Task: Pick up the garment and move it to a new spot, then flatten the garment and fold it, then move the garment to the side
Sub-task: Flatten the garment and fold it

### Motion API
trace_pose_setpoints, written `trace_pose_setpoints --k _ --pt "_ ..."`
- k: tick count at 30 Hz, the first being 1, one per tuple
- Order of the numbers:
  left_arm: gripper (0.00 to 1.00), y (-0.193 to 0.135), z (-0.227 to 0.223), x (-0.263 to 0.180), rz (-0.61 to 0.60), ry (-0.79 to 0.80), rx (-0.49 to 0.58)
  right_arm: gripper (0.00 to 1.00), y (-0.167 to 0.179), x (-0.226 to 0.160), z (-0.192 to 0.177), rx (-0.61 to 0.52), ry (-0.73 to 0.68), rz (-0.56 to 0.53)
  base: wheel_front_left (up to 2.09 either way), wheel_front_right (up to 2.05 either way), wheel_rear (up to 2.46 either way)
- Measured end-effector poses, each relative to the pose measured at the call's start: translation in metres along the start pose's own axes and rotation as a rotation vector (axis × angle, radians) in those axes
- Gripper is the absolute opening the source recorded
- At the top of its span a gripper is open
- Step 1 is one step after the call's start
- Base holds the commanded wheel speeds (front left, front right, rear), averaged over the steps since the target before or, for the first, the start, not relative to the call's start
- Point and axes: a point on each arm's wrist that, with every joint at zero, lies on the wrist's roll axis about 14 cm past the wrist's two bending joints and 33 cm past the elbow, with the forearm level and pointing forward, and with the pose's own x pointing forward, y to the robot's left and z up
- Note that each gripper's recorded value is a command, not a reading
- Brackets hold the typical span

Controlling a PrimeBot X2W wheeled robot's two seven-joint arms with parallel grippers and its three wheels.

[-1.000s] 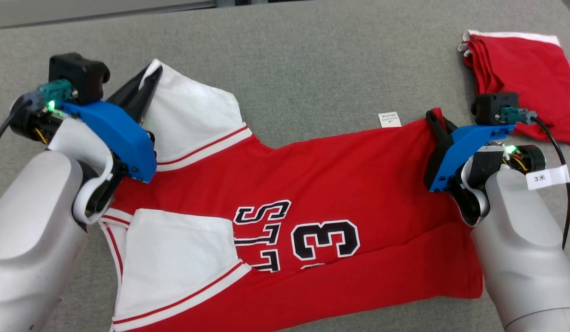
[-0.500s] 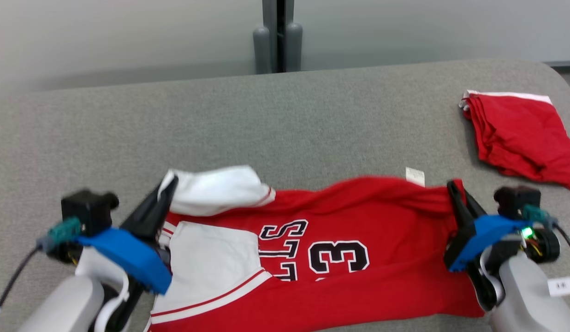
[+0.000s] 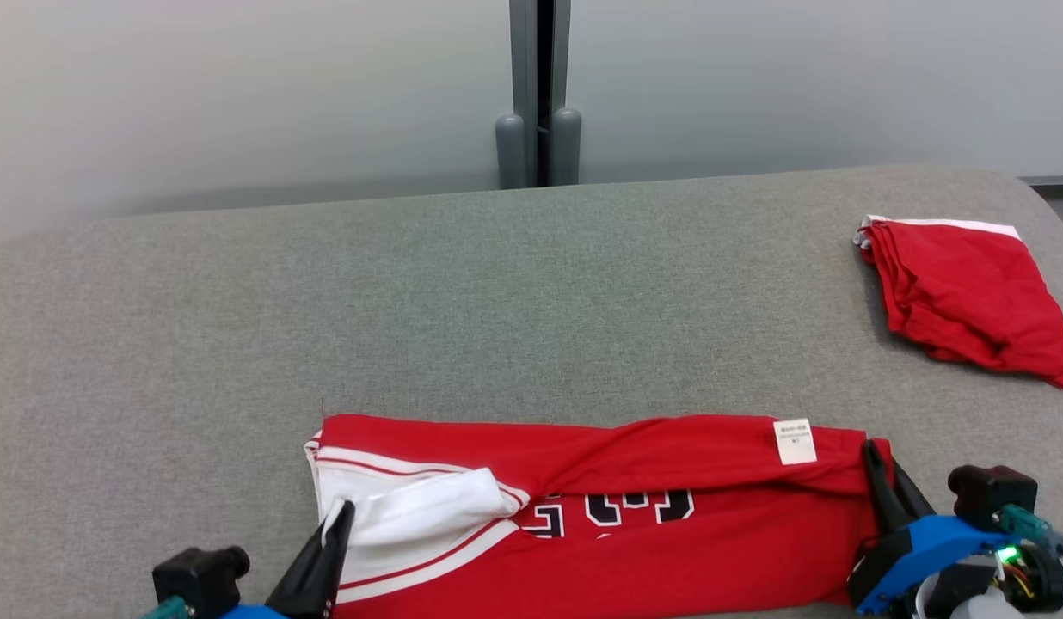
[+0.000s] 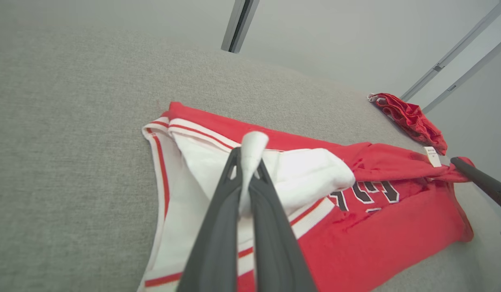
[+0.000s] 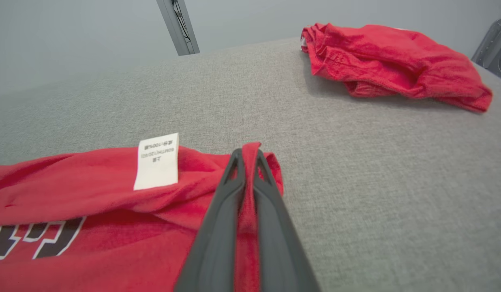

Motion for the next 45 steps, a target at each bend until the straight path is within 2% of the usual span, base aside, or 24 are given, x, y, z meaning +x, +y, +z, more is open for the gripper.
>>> trace_pose_setpoints --k 1,2,3,7,11,15,23,27,34,38,39,40,41,42,43,45 --pt "0.26 0.001 -0.003 -0.002 0.009 -0.003 -0.006 0.77 0.0 -0.002 -0.001 -0.001 -0.004 -0.001 0.0 0.0 0.0" --pt "0.84 0.001 -0.006 -0.004 0.012 -0.004 -0.009 1.0 0.0 -0.005 -0.001 0.0 -0.01 -0.005 0.0 0.0 0.0" --pt "1.0 0.001 -0.009 -0.007 0.011 -0.005 -0.01 1.0 -0.001 -0.007 -0.003 0.009 -0.012 -0.012 0.0 0.0 0.0" --pt "1.0 0.001 -0.012 -0.013 0.031 -0.035 -0.051 1.0 -0.008 -0.018 -0.007 0.034 -0.027 -0.043 0.0 0.0 0.0" --pt "1.0 0.019 0.005 -0.018 0.112 -0.117 -0.068 1.0 -0.018 -0.026 -0.012 0.048 -0.034 -0.082 0.0 0.0 0.0" --pt "1.0 0.031 0.04 -0.021 0.171 -0.24 -0.001 1.0 -0.023 -0.028 -0.008 0.045 -0.053 -0.102 0.0 0.0 0.0" --pt "1.0 0.042 0.061 -0.029 0.27 -0.323 0.128 1.0 -0.008 -0.02 -0.001 -0.015 -0.066 -0.062 0.0 0.0 0.0" --pt "1.0 0.042 0.057 -0.029 0.283 -0.319 0.139 1.0 -0.005 -0.014 -0.008 -0.028 -0.019 -0.057 0.0 0.0 0.0" --pt "1.0 0.051 0.051 -0.035 0.318 -0.306 0.151 1.0 -0.009 -0.013 -0.042 -0.061 0.124 -0.071 0.0 0.0 0.0" --pt "1.0 0.053 0.048 -0.036 0.327 -0.302 0.152 1.0 -0.005 -0.013 -0.057 -0.035 0.176 -0.063 0.0 0.0 0.0" --pt "1.0 0.052 0.047 -0.036 0.327 -0.299 0.156 0.81 -0.004 -0.013 -0.059 -0.029 0.185 -0.06 0.0 0.0 0.0" --pt "1.0 0.052 0.046 -0.036 0.327 -0.296 0.158 0.44 -0.001 -0.013 -0.061 -0.027 0.191 -0.054 0.0 0.0 0.0" --pt "1.0 0.052 0.045 -0.035 0.326 -0.293 0.161 0.3 0.0 -0.013 -0.062 -0.031 0.197 -0.047 0.0 0.0 0.0" --pt "1.0 0.051 0.045 -0.034 0.325 -0.292 0.16 0.04 0.001 -0.013 -0.062 -0.029 0.197 -0.044 0.0 0.0 0.0" --pt "1.0 0.05 0.044 -0.033 0.321 -0.29 0.159 0.0 0.003 -0.013 -0.063 -0.028 0.197 -0.04 0.0 0.0 0.0" --pt "1.0 0.047 0.043 -0.03 0.311 -0.285 0.161 0.0 0.004 -0.012 -0.061 -0.018 0.19 -0.037 0.0 0.0 0.0"
